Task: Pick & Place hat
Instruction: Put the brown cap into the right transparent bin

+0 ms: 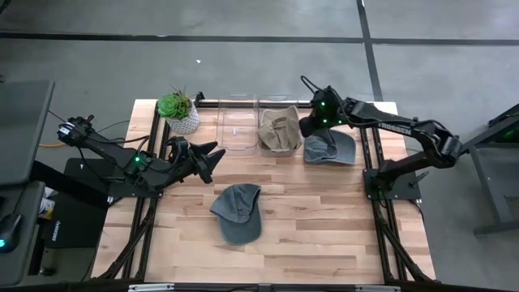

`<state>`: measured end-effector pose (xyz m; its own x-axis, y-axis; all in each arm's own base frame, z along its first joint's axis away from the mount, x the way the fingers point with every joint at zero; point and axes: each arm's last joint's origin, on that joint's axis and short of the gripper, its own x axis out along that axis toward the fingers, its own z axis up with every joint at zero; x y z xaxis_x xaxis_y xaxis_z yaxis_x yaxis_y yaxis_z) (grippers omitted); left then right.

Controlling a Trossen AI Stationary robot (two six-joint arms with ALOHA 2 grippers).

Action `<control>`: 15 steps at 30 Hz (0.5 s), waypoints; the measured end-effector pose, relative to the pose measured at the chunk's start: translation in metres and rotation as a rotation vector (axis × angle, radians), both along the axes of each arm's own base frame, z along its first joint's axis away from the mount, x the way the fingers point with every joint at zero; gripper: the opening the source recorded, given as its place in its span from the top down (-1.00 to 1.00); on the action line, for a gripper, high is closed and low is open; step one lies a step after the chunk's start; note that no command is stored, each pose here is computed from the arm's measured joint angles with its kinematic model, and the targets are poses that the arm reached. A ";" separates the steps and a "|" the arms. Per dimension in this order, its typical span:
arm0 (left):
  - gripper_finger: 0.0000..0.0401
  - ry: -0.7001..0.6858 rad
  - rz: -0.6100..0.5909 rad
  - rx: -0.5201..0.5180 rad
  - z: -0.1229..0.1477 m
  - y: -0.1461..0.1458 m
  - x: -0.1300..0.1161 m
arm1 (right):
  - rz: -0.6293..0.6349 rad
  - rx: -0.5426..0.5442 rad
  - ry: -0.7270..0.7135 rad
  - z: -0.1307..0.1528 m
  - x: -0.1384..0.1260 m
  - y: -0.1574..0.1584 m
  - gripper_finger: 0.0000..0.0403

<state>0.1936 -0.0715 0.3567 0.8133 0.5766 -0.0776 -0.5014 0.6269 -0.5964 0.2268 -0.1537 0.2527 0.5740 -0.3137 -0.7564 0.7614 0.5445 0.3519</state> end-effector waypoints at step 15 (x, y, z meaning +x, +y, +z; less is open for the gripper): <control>-0.20 0.000 -0.013 -0.003 0.000 0.000 0.000 | -0.005 0.006 -0.046 -0.007 0.012 -0.005 1.00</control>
<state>0.1938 -0.0718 0.3567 0.8207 0.5659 -0.0794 -0.4934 0.6315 -0.5981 0.2390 -0.1589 0.2459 0.6065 -0.3121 -0.7313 0.7470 0.5385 0.3898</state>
